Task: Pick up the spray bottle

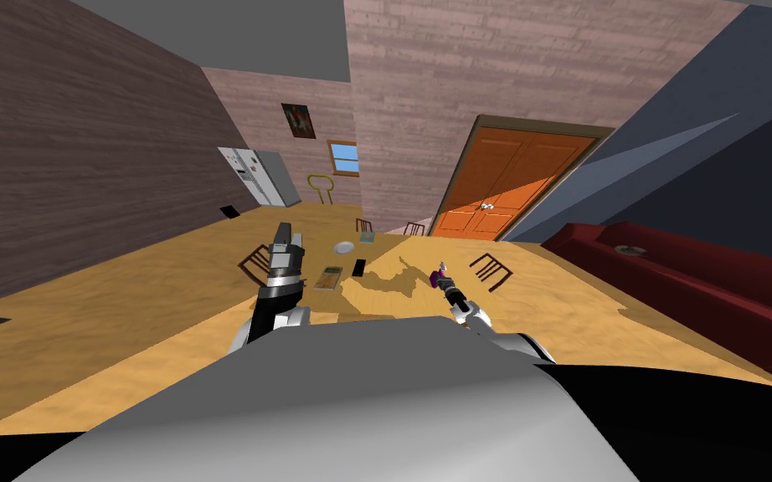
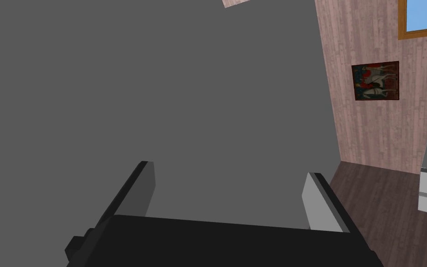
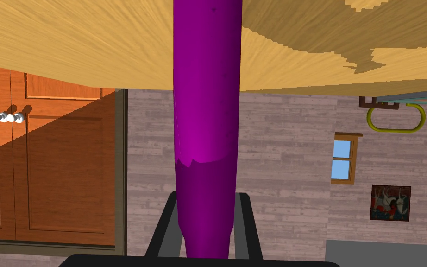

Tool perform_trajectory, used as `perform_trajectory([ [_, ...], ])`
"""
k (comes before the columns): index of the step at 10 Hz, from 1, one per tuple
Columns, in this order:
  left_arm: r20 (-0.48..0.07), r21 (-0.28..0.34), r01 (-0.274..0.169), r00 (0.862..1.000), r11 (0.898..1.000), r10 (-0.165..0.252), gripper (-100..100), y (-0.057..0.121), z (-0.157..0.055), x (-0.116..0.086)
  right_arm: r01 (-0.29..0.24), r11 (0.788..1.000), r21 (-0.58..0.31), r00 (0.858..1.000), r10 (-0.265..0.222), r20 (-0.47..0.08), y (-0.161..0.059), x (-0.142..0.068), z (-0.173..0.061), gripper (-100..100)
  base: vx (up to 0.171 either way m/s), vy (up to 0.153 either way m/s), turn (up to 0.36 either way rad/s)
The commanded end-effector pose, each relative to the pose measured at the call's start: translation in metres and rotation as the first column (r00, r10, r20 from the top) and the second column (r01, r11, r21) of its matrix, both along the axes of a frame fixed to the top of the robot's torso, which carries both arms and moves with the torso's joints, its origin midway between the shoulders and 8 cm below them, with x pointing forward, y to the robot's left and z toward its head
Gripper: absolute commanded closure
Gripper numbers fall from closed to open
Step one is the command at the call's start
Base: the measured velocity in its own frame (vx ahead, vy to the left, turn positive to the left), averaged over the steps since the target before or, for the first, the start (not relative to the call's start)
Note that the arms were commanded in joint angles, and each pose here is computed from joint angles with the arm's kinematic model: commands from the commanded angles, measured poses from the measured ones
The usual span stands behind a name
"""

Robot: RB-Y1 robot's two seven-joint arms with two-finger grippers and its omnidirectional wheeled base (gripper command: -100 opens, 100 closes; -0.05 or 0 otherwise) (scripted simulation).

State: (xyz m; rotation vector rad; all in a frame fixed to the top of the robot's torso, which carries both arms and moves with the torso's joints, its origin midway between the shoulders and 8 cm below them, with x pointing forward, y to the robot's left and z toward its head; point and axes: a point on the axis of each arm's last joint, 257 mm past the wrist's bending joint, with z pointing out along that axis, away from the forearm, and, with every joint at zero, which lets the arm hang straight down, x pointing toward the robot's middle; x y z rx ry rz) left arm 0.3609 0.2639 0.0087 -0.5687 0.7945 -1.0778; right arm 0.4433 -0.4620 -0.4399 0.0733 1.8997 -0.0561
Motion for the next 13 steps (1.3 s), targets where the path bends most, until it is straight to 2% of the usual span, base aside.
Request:
perform_trajectory([
  [1, 0.000, 0.000, 0.000, 1.000, 1.000, 0.000, 0, 0.000, 0.000, 0.000, 0.006, 1.000, -0.004, 1.000, -0.006, -0.009, 0.008, 0.006, -0.002, 100, -0.073, -0.080, 0.023],
  [2, 0.000, 0.000, 0.000, 1.000, 1.000, 0.000, 0, 0.000, 0.000, 0.000, -0.008, 1.000, 0.000, 1.000, 0.008, 0.010, 0.031, 0.024, 0.003, 100, -0.095, -0.118, -0.010],
  [4, 0.000, 0.000, 0.000, 1.000, 1.000, 0.000, 0, 0.000, 0.000, 0.000, 0.006, 1.000, -0.004, 1.000, -0.006, -0.010, 0.028, 0.024, -0.001, 100, -0.074, -0.067, 0.011],
  [5, 0.000, 0.000, 0.000, 1.000, 1.000, 0.000, 0, 0.000, 0.000, 0.000, -0.007, 1.000, -0.001, 1.000, 0.007, 0.011, 0.052, 0.042, 0.007, 100, -0.077, -0.061, -0.029],
  [7, 0.000, 0.000, 0.000, 1.000, 1.000, 0.000, 0, 0.000, 0.000, 0.000, 0.006, 1.000, -0.004, 1.000, -0.006, -0.011, 0.048, 0.040, 0.002, 100, -0.059, -0.051, 0.016],
  [8, 0.000, 0.000, 0.000, 1.000, 1.000, 0.000, 0, 0.000, 0.000, 0.000, -0.007, 1.000, 0.000, 1.000, 0.007, 0.009, 0.072, 0.057, 0.010, 100, -0.082, -0.075, -0.022],
  [9, 0.000, 0.000, 0.000, 1.000, 1.000, 0.000, 0, 0.000, 0.000, 0.000, 0.006, 1.000, -0.004, 1.000, -0.006, -0.011, 0.068, 0.056, 0.006, 100, -0.091, -0.079, 0.017],
  [10, 0.000, 0.000, 0.000, 1.000, 1.000, 0.000, 0, 0.000, 0.000, 0.000, -0.010, 1.000, -0.001, 1.000, 0.010, 0.017, 0.093, 0.074, 0.019, 100, -0.124, -0.121, -0.005],
  [11, 0.000, 0.000, 0.000, 1.000, 1.000, 0.000, 0, 0.000, 0.000, 0.000, 0.008, 1.000, -0.005, 1.000, -0.008, -0.014, 0.087, 0.068, 0.011, 100, -0.101, -0.100, 0.007],
  [12, 0.000, 0.000, 0.000, 1.000, 1.000, 0.000, 0, 0.000, 0.000, 0.000, 0.001, 1.000, -0.006, 1.000, -0.001, 0.010, 0.090, 0.077, 0.022, 100, -0.036, -0.042, 0.000],
  [13, 0.000, 0.000, 0.000, 1.000, 1.000, 0.000, 0, 0.000, 0.000, 0.000, 0.007, 1.000, -0.004, 1.000, -0.007, -0.014, 0.088, 0.071, 0.012, 100, 0.007, -0.005, -0.003],
])
